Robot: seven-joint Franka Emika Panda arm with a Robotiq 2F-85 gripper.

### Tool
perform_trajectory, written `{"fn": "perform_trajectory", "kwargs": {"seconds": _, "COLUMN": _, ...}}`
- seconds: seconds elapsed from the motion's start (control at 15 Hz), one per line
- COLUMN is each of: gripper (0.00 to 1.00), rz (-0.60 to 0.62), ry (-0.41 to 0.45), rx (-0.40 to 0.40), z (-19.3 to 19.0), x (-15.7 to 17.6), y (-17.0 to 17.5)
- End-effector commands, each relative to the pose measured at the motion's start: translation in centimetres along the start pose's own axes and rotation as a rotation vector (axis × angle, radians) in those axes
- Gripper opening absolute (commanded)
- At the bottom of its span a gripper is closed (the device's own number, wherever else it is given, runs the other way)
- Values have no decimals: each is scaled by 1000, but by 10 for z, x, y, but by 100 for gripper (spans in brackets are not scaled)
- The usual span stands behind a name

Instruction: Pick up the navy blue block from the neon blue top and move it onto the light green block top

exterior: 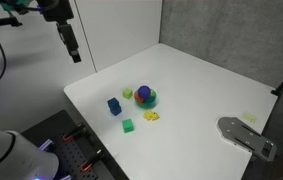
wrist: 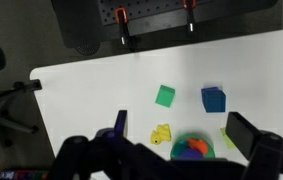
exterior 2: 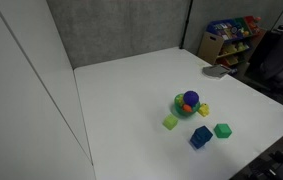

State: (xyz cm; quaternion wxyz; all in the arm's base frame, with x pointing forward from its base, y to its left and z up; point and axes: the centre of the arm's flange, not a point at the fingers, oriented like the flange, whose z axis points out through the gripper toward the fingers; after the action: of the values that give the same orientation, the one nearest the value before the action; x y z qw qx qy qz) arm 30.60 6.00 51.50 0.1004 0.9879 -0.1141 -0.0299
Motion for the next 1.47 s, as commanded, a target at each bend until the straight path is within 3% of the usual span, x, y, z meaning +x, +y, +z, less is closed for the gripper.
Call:
{"fn": "perform_trajectory", "kwargs": {"seconds": 0.0, "gripper": 100, "rz": 39, "ry": 6, "rx": 65, "z": -6, "x": 36, "y": -19}}
{"fn": "perform_trajectory", "kwargs": {"seconds": 0.27, "gripper": 100, "rz": 31, "ry": 21, "rx": 118, "z": 11, "x": 69, "y": -37}}
{"fn": "perform_trajectory", "kwargs": {"seconds": 0.6, "gripper": 100, "rz": -39, "ry": 69, "rx": 142, "z": 60, "x": 102, "y": -68}}
{"fn": "perform_trajectory", "kwargs": {"seconds": 1.07, "gripper": 100, "rz": -224, "ry": 38, "rx": 207, "z": 143, "x": 129, "y": -110}}
{"fn": "perform_trajectory", "kwargs": {"seconds": 1.4, "gripper": 100, "rz": -223, "ry": 5, "rx": 208, "z": 206, "x": 141, "y": -125}}
